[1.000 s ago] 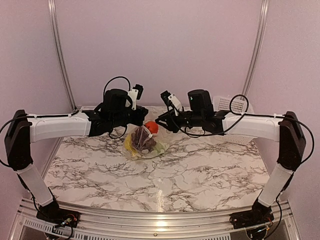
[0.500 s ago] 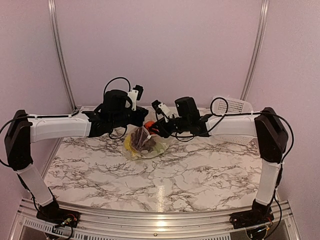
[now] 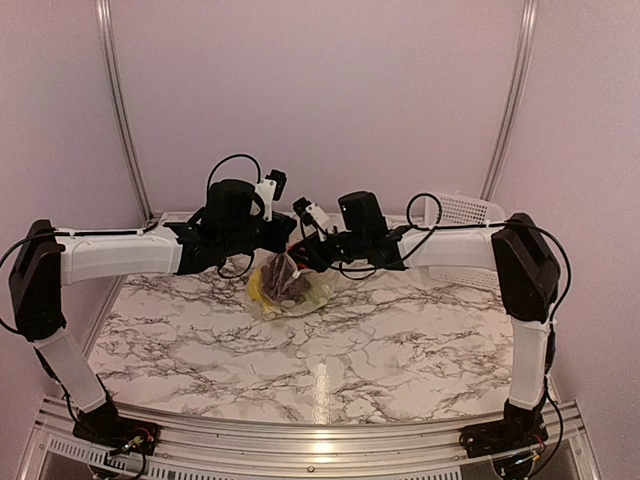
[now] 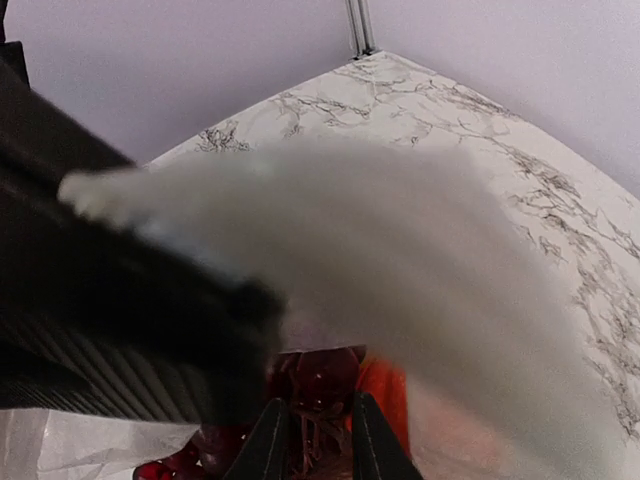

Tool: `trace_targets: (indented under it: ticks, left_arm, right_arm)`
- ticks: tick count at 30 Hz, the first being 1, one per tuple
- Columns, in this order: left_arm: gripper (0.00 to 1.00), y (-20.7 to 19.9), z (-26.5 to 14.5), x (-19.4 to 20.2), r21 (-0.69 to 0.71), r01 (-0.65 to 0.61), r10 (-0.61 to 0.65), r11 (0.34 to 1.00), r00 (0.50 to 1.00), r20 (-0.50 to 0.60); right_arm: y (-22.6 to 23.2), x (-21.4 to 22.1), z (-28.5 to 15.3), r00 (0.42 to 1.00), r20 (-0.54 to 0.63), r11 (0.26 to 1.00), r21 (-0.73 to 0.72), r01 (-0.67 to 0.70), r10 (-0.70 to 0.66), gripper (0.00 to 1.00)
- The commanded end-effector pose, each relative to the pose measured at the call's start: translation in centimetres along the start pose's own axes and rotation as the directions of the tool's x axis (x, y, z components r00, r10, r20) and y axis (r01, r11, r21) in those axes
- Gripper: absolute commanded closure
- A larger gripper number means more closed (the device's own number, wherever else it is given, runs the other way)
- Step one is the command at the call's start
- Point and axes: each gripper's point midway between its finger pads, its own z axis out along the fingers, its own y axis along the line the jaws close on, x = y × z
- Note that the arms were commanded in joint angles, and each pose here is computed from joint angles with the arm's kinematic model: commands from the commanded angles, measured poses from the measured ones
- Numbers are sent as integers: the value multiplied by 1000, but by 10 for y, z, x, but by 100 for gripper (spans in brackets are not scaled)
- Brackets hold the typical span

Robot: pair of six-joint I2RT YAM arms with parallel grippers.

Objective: Open the zip-top bag and remove the fake food

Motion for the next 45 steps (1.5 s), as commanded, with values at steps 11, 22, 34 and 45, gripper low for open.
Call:
trace_targets:
  ticks: [11,22,34,45]
  left_arm:
    - [100,4,3,1,-20,-15,15,1000,1000,13]
    - [100,8,1,4,-41,-8,9,999,1000,15]
    - [100,31,-1,4,-153,23,-19,988,999,27]
    - [100,71,-3,4,-275,97,-90,957,995,35]
  right_arm:
    - [24,24,10,995,-96,996,-93,11,-20,68]
    - [23,27,11,996,-86,995,-94,23,-32,100]
    - [37,-29,-31,992,98,995,-57,82,-76,100]
    - [44,-59,-61,975,179,991,-11,133,-129,100]
